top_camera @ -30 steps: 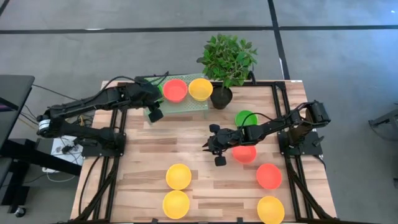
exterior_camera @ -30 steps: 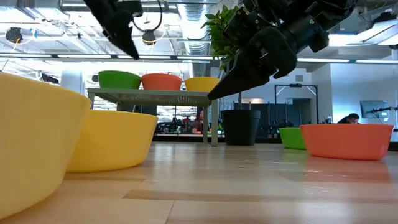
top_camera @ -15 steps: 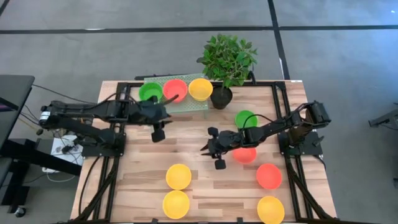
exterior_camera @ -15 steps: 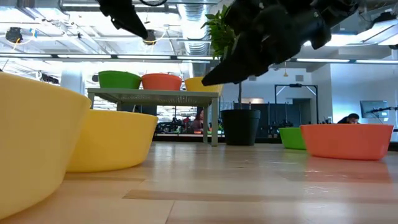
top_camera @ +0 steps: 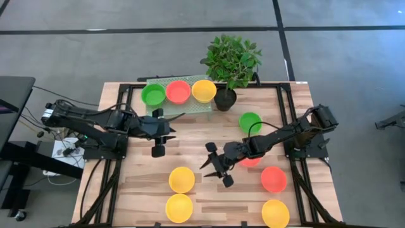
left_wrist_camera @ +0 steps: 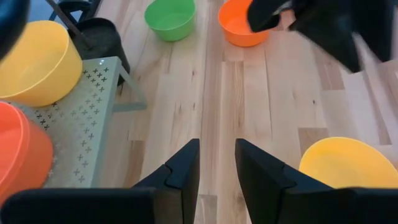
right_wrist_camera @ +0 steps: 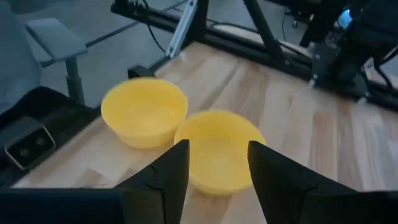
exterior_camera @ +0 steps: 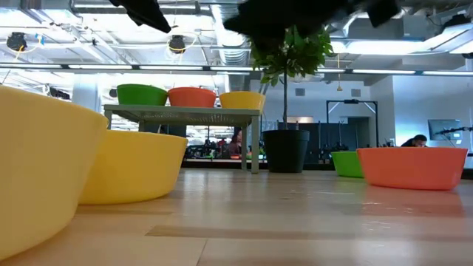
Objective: Pick & Place Mini bowls
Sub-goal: Stack the yellow bowl on the yellow bowl on the shelf
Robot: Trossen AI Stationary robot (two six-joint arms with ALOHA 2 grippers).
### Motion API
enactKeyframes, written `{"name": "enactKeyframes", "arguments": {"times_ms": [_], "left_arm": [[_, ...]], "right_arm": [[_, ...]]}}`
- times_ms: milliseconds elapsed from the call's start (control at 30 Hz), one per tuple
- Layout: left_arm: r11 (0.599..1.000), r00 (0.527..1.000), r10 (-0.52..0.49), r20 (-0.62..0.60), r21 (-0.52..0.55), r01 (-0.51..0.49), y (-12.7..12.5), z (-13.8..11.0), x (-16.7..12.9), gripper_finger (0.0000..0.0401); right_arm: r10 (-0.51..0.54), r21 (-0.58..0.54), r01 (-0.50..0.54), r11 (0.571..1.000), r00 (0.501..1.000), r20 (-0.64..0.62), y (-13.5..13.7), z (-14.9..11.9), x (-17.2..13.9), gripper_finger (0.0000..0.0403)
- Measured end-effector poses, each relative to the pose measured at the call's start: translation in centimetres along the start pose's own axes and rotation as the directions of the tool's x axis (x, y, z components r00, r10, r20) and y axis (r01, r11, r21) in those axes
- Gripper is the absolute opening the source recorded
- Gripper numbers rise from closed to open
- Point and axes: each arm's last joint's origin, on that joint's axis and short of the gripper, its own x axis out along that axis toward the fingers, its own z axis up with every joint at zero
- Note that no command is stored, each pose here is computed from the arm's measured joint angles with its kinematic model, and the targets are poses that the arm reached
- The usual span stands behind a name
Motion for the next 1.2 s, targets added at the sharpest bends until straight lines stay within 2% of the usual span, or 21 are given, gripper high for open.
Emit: {"name": "enactKeyframes", "arguments": {"times_ms": [100,233,400,567,733,967,1200], "left_arm": [[1.0,1.0,0.002,0.0,-0.002,-0.002,0.1,0.0,0.0,0.0104],[1.0,1.0,0.002,0.003,-0.006,-0.002,0.1,0.0,0.0,0.0104],[1.0,1.0,0.002,0.005,-0.007,-0.002,0.1,0.1,0.0,0.0104],[1.0,1.0,0.002,0.003,-0.006,-0.002,0.1,0.0,0.0,0.0104],[1.0,1.0,0.001,0.003,-0.006,-0.001,0.1,0.0,0.0,0.0104],[1.0,1.0,0.001,0.004,-0.006,-0.001,0.1,0.1,0.0,0.0104],[1.0,1.0,0.001,0.004,-0.006,-0.001,0.1,0.1,0.0,0.0104]], "right_arm": [[0.009,-0.001,-0.01,1.0,1.0,-0.018,0.0,0.5,1.0,0.0154],[0.036,-0.022,-0.039,0.999,0.992,-0.125,-0.1,-0.3,4.1,0.0149],[0.074,-0.066,-0.096,0.993,0.956,-0.285,-0.2,-0.2,7.2,0.0148],[0.148,-0.03,-0.172,0.985,0.914,-0.378,-0.3,0.0,8.8,0.0145],[0.233,0.007,-0.246,0.969,0.905,-0.355,-0.5,-0.4,10.0,0.0131],[0.251,0.037,-0.256,0.966,0.895,-0.37,-1.4,-1.4,10.5,0.0113],[0.236,-0.046,-0.272,0.961,0.897,-0.374,-2.4,-1.7,10.4,0.0106]]}}
